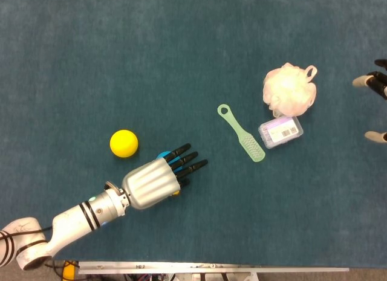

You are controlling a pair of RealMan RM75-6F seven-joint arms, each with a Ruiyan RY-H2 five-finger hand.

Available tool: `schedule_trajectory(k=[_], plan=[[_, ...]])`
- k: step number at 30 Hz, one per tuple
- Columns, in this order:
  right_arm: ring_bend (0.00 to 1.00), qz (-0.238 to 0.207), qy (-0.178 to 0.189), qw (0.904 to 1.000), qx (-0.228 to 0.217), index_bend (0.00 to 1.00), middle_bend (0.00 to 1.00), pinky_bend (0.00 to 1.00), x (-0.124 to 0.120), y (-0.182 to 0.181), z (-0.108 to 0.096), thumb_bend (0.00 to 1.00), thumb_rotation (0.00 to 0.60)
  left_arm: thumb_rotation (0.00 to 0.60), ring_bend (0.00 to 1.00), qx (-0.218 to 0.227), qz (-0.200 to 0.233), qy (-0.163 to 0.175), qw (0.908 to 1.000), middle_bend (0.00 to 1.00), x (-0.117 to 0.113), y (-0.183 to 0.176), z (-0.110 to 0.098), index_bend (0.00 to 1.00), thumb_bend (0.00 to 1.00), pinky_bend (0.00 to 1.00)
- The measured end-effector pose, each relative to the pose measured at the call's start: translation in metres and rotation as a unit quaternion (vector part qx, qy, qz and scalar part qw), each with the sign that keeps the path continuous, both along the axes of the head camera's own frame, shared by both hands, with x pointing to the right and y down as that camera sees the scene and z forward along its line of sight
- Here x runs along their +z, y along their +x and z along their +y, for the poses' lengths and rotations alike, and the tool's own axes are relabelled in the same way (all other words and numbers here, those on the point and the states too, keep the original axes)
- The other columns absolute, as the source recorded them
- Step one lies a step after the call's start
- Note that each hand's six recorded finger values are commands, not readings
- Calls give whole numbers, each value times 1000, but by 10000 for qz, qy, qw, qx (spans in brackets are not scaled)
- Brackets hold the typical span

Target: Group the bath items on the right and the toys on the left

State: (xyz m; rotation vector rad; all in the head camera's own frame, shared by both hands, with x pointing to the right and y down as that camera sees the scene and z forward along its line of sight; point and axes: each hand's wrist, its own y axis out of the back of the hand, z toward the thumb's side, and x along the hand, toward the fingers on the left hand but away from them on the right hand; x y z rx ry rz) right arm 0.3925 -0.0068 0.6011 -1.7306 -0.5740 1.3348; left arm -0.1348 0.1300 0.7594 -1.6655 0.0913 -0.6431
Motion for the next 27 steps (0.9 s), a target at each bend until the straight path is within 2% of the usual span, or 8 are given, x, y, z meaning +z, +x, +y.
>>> schedule_trajectory(k=[12, 27], plan=[[96, -6, -3, 10000, 17, 258, 314, 165, 0, 1, 0, 0, 533, 600, 0, 26, 23, 15, 10000, 28, 1, -1, 2, 490, 260, 17], [96, -43, -3, 10000, -21, 258, 314, 165, -1, -4, 1, 0, 533, 600, 0, 49, -120, 204, 9997, 29, -9, -26, -4, 492, 260, 17]])
